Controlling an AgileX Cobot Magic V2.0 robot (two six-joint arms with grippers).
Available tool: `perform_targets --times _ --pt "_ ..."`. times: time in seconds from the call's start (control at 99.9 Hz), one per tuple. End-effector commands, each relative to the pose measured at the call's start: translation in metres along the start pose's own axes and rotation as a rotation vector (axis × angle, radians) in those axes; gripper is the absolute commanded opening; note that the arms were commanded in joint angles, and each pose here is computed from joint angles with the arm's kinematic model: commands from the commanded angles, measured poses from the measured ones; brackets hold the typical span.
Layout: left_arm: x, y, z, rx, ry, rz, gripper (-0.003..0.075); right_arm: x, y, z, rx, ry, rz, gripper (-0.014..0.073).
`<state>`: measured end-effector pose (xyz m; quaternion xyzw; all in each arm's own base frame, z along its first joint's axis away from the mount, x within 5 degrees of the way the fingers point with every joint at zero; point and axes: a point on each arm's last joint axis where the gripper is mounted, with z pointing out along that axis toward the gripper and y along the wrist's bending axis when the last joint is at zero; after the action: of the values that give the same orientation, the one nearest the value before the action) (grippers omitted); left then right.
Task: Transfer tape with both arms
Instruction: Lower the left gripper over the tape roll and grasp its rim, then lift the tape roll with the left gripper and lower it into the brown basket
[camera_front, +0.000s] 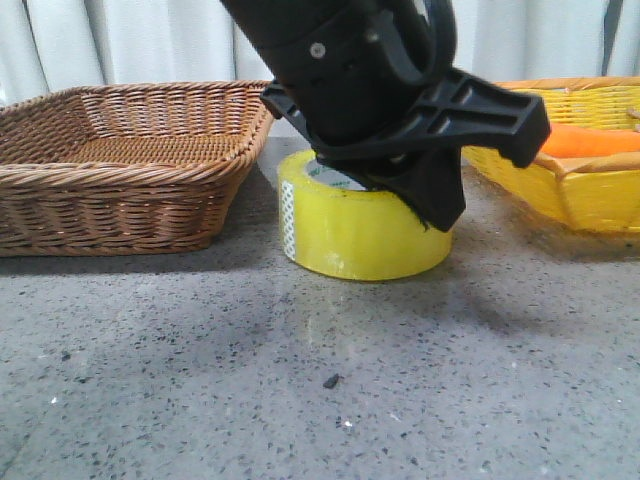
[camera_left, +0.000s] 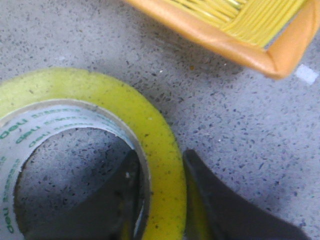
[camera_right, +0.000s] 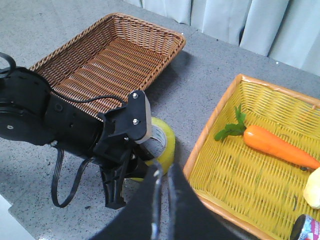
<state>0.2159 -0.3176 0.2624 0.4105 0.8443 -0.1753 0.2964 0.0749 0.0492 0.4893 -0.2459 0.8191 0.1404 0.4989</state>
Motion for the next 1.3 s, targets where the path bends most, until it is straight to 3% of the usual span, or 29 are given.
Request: perform_targets --times 0.0,0.24,0.38,0.51,0.7,1.031,1.291 --pt "-0.032 -0.003 -0.042 0.013 -0.191 0.004 -0.0020 -0.010 -0.002 -0.005 0.014 -0.097 -0.008 -0.0074" --pt "-0.060 -0.005 -0.078 0.007 -0.260 0.020 -0.0020 -0.010 -0.002 -0.005 0.014 -0.097 -0.008 -0.0074" --pt "-0.072 0.001 -0.106 -0.073 -0.264 0.095 -0.0021 -0.010 -0.002 -0.005 0.013 -0.103 -0.008 -0.0074" --pt "-0.077 0.015 -0.132 -0.189 -0.311 0.170 -0.0020 -0.011 -0.002 -0.005 0.012 -0.110 -0.009 -0.0074" --pt "-0.070 0.049 -0.157 -0.274 -0.292 0.087 -0.0020 -0.012 -0.002 -0.005 0.011 -0.118 -0.009 -0.0074" --pt "-0.045 0.112 -0.152 -0.366 -0.181 -0.098 -0.0020 -0.012 -0.001 -0.005 0.011 -0.124 -0.009 -0.0074" --pt "-0.013 0.133 -0.120 -0.341 -0.143 -0.199 -0.0020 -0.012 -0.001 -0.005 0.011 -0.124 -0.009 -0.0074"
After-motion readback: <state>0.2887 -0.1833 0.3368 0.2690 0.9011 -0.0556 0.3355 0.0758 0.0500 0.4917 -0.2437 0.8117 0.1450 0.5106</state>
